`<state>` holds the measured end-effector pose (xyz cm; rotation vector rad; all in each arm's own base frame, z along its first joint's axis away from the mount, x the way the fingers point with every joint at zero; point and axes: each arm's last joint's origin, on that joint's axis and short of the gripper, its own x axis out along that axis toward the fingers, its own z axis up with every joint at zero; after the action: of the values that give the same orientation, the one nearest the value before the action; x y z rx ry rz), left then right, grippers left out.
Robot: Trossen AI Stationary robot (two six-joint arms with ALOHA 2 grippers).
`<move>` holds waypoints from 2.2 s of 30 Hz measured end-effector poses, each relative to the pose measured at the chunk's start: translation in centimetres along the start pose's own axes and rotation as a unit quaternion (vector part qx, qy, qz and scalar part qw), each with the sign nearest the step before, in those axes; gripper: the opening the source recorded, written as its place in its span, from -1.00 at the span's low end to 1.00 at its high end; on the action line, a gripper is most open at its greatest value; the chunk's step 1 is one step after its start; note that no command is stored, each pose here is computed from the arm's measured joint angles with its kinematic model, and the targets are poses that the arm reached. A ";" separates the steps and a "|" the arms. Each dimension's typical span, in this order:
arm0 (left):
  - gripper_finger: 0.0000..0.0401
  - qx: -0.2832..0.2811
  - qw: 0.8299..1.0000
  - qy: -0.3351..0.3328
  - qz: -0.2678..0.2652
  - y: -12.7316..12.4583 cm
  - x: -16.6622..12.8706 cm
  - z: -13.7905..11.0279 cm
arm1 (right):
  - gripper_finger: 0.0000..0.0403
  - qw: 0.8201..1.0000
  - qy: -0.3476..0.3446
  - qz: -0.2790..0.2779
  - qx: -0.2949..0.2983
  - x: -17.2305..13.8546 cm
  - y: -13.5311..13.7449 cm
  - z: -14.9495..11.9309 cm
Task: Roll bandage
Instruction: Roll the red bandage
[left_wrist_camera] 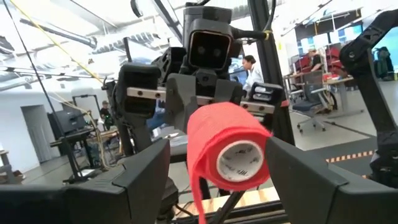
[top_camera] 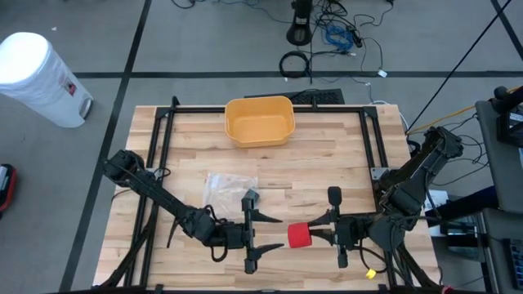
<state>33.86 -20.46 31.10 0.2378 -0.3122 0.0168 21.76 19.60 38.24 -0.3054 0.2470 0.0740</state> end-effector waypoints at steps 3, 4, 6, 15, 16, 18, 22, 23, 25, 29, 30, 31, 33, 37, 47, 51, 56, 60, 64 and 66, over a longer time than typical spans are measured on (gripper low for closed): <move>0.35 0.001 1.000 0.001 0.000 0.0 0.2 0.2 | -0.80 1.000 0.000 0.000 0.001 0.0 0.0 0.0; 0.35 0.001 1.000 0.001 0.001 0.0 0.2 0.2 | -0.80 1.000 0.000 0.001 0.001 0.0 0.0 0.0; 0.35 0.004 1.000 -0.001 0.004 0.2 0.3 0.3 | -0.80 1.000 0.000 0.001 0.001 0.0 0.0 0.0; 0.35 0.033 0.999 0.012 0.004 0.0 1.1 -1.2 | -0.80 1.000 0.000 0.001 0.001 0.0 0.0 0.0; 0.35 0.034 0.999 0.013 0.004 -0.1 1.2 -1.4 | -0.80 1.000 0.000 0.001 0.001 0.0 0.0 0.0; 0.35 0.036 0.999 0.013 0.005 -0.4 1.7 -1.6 | -0.80 1.000 0.000 0.001 0.001 0.0 0.0 0.0; 0.35 0.037 0.999 0.009 0.008 -0.7 2.4 -1.6 | -0.80 1.000 0.000 0.003 0.001 0.0 0.0 0.0; 0.35 0.043 0.999 0.009 0.008 -0.8 2.5 -1.6 | -0.80 1.000 0.000 0.003 0.001 0.0 0.0 0.0; 0.35 0.051 0.999 0.009 0.009 -0.8 2.5 -1.7 | -0.80 1.000 0.000 0.004 0.001 0.0 0.1 0.0; 0.34 0.058 0.998 0.009 0.010 -0.8 2.5 -1.7 | -0.80 1.000 0.000 0.004 0.001 0.0 0.1 0.0; 0.34 0.058 0.998 0.009 0.011 -0.8 2.6 -1.7 | -0.80 1.000 0.000 0.004 0.000 0.0 0.1 0.0; 0.34 0.058 0.998 0.009 0.012 -0.7 2.6 -1.7 | -0.80 1.000 0.000 0.003 0.001 0.0 0.0 0.0; 0.34 0.059 0.998 0.007 0.015 -0.5 2.7 -1.7 | -0.80 1.000 0.000 0.003 0.001 0.0 0.0 0.0; 0.21 0.056 0.998 0.002 0.020 -0.4 2.7 -1.6 | -0.80 1.000 0.000 0.003 0.001 0.0 0.0 0.0; -0.24 0.056 0.998 0.001 0.019 -0.5 2.7 -1.6 | -0.80 1.000 0.000 0.003 0.006 0.0 0.1 0.0; -0.35 0.064 0.998 -0.002 0.021 -0.4 2.7 -1.6 | -0.80 1.000 0.002 0.004 0.012 0.0 0.1 -0.1; -0.47 0.074 0.997 -0.006 0.020 -0.4 2.7 -1.5 | -0.80 1.000 0.003 0.012 0.012 0.1 0.2 -0.1; -0.56 0.074 0.997 -0.006 0.020 -0.4 2.7 -1.5 | -0.80 1.000 0.004 0.012 0.011 0.2 0.2 -0.1; -0.64 0.075 0.997 -0.006 0.021 -0.4 2.7 -1.5 | -0.79 1.000 0.004 0.012 0.010 0.2 0.2 -0.1; -0.68 0.075 0.997 -0.006 0.021 -0.4 2.7 -1.5 | -0.75 1.000 0.004 0.013 0.010 0.1 0.2 -0.1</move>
<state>36.87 -20.59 30.46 0.3798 -0.3276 0.0807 21.85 19.78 38.01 -0.2827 0.2590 0.0954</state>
